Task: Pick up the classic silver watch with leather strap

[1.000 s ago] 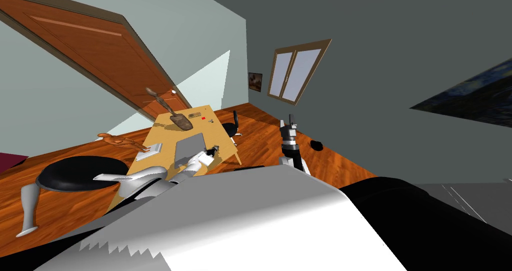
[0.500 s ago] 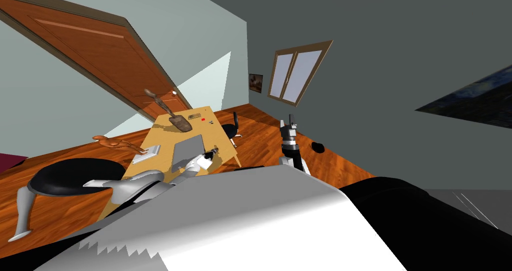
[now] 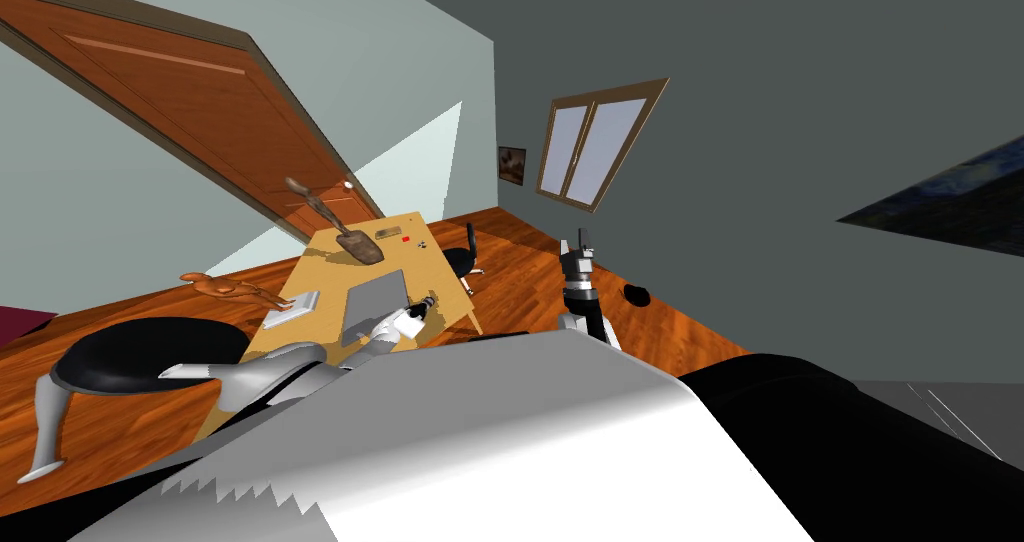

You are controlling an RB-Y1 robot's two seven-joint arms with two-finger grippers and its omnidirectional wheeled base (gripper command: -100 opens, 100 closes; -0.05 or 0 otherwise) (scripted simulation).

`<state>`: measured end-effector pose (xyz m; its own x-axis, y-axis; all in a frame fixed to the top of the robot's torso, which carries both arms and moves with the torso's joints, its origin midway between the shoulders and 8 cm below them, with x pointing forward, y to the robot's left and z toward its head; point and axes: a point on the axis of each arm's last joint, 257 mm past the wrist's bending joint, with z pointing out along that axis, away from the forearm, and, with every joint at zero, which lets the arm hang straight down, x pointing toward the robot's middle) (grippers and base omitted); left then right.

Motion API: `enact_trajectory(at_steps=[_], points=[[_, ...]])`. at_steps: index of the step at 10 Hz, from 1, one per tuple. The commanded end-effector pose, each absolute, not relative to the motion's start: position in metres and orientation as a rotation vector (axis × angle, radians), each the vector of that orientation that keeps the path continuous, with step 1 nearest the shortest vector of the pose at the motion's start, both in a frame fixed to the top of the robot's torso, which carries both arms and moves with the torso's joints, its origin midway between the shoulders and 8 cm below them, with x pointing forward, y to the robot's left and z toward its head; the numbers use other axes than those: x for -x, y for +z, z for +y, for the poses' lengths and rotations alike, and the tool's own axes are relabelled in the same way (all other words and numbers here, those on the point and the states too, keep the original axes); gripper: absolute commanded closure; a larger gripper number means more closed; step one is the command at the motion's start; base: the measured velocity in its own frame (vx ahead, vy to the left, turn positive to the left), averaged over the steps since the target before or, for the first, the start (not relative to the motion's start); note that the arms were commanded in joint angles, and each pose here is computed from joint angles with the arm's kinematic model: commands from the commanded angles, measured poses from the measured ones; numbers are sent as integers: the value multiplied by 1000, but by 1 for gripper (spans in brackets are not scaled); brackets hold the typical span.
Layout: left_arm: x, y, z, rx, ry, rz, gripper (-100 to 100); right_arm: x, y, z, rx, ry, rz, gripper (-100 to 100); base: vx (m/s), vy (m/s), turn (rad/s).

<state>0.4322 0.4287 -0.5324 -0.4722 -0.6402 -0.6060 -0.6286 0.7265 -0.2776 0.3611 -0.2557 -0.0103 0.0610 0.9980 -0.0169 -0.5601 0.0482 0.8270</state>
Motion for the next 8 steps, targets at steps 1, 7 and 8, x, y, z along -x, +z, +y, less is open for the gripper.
enact_trajectory(at_steps=[1, 7, 8], points=[[-432, -532, 429, 955, -21, 2215, 100, -361, -10, -256, -764, 1371, 742, 0, 0, 0, 0], [-445, -523, 421, 957, -13, 2218, 100, -361, -10, -256, -764, 1371, 742, 0, -60, 8, -14], [-445, -523, 421, 958, -10, 2219, 0, -361, -10, -256, -764, 1371, 742, 0, -8, 1, 3]])
